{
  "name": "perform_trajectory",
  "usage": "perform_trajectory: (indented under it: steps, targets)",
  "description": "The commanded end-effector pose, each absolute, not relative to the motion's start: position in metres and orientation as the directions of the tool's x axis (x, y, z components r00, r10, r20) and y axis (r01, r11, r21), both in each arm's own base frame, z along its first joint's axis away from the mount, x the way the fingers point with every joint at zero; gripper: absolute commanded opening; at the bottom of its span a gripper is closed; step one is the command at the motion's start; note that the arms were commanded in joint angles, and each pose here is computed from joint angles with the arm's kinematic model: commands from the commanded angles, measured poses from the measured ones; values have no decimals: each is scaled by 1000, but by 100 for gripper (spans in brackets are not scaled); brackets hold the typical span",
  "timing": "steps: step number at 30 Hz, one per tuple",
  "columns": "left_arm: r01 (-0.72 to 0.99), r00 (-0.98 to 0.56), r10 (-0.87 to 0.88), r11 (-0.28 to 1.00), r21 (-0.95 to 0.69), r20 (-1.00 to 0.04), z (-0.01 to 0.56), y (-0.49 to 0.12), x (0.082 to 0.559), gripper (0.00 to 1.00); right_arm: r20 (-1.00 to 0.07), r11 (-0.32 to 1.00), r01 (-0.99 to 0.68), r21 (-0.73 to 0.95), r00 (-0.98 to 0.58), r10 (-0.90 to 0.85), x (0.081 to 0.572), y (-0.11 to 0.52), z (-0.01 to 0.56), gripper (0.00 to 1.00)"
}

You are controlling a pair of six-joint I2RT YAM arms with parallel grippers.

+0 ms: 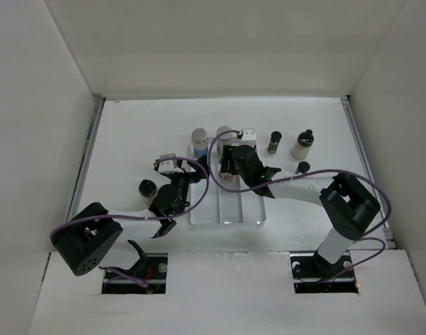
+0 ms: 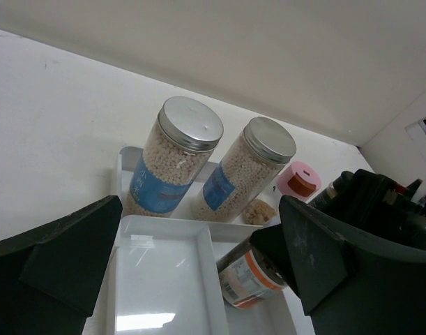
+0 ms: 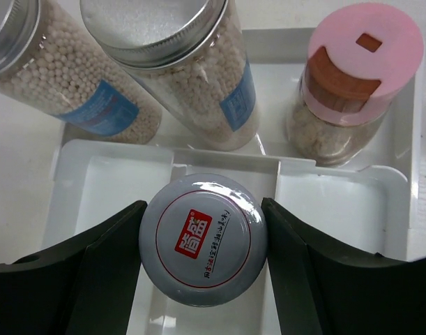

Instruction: Organize the condiment bottles

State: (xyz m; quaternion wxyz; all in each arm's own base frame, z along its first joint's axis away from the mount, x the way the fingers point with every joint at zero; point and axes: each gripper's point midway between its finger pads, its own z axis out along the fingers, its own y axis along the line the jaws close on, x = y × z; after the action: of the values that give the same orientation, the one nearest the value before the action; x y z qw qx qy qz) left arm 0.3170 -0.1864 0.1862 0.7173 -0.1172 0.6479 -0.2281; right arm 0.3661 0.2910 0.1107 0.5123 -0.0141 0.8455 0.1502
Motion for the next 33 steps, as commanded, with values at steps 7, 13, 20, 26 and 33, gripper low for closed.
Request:
perform_trajectory:
  steps: [7, 13, 20, 26, 33]
  targets:
    - [200, 100, -531, 839, -506, -841, 204, -185, 316, 100, -916, 910, -217, 353, -280, 289, 376, 298, 207, 85]
    - [216, 87, -527, 838, -501, -845, 203, -192, 316, 100, -917, 935, -60, 351, -223, 330, 366, 208, 220, 87]
    - [227, 82, -529, 835, -501, -845, 204, -196, 315, 100, -929, 889, 407, 209, -201, 310, 333, 64, 169, 89]
    - [230, 71, -524, 836, -497, -849, 201, -199, 317, 100, -917, 857, 487, 169, -241, 318, 323, 32, 145, 89]
    - [236, 70, -524, 835, -497, -849, 201, -200, 314, 100, -902, 846, 500, 186, -254, 348, 339, 26, 134, 83]
